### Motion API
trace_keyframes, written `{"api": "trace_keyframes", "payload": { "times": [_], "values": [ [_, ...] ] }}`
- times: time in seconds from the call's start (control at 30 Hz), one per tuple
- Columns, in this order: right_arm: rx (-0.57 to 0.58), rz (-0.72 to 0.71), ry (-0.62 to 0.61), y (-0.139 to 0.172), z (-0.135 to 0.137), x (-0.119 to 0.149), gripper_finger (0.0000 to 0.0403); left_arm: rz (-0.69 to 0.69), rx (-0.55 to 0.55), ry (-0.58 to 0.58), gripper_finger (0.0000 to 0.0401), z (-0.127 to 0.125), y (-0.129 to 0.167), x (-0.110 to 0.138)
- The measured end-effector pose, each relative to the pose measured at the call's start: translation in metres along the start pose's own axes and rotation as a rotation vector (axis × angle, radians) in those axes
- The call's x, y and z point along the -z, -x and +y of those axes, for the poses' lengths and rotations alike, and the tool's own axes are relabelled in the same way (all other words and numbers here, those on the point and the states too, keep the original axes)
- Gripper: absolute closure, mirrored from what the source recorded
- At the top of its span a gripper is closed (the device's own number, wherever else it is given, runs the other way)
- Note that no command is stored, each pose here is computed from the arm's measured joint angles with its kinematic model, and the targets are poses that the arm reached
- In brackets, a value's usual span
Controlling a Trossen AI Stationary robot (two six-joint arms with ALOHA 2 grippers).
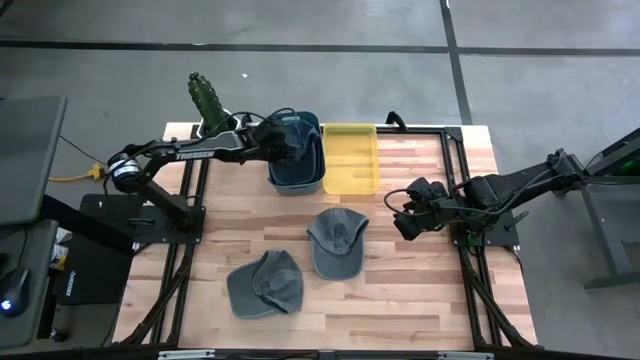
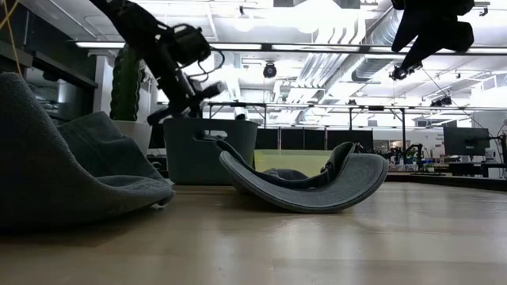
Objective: Pick & Place hat
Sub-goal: Put the top gray cap into the yellow bin
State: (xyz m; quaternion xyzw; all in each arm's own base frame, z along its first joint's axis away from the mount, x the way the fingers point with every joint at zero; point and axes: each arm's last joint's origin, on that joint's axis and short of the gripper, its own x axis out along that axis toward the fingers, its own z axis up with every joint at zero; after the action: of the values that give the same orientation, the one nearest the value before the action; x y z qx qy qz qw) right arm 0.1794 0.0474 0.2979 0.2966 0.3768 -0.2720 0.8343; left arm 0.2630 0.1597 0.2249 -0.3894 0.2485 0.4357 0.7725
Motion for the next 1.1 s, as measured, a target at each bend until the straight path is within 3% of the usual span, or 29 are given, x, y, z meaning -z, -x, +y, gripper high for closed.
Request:
{"api": "trace_keyframes", "payload": {
  "times": [0.27,0.4,0.67,0.87,1.1],
  "values": [
    [-0.017,0.018,0.012,0.000,0.001,0.000,0.0194,-0.046,0.106,-0.046,0.0401,-0.012,0.025,-0.017],
    [-0.018,0.019,0.025,0.000,0.001,0.000,0.0194,-0.053,0.206,-0.107,0.0401,-0.031,0.045,-0.038],
    [-0.041,0.029,0.035,0.000,0.003,0.000,0.0194,-0.098,0.259,-0.267,0.0401,-0.078,0.108,-0.061],
    [-0.064,0.014,0.099,0.000,0.005,-0.001,0.0194,-0.047,0.384,-0.346,0.0401,-0.108,0.137,-0.030],
    [-0.079,-0.009,0.186,0.000,0.007,-0.002,0.0194,-0.039,0.323,-0.314,0.0401,-0.123,0.159,0.043]
  ]
}}
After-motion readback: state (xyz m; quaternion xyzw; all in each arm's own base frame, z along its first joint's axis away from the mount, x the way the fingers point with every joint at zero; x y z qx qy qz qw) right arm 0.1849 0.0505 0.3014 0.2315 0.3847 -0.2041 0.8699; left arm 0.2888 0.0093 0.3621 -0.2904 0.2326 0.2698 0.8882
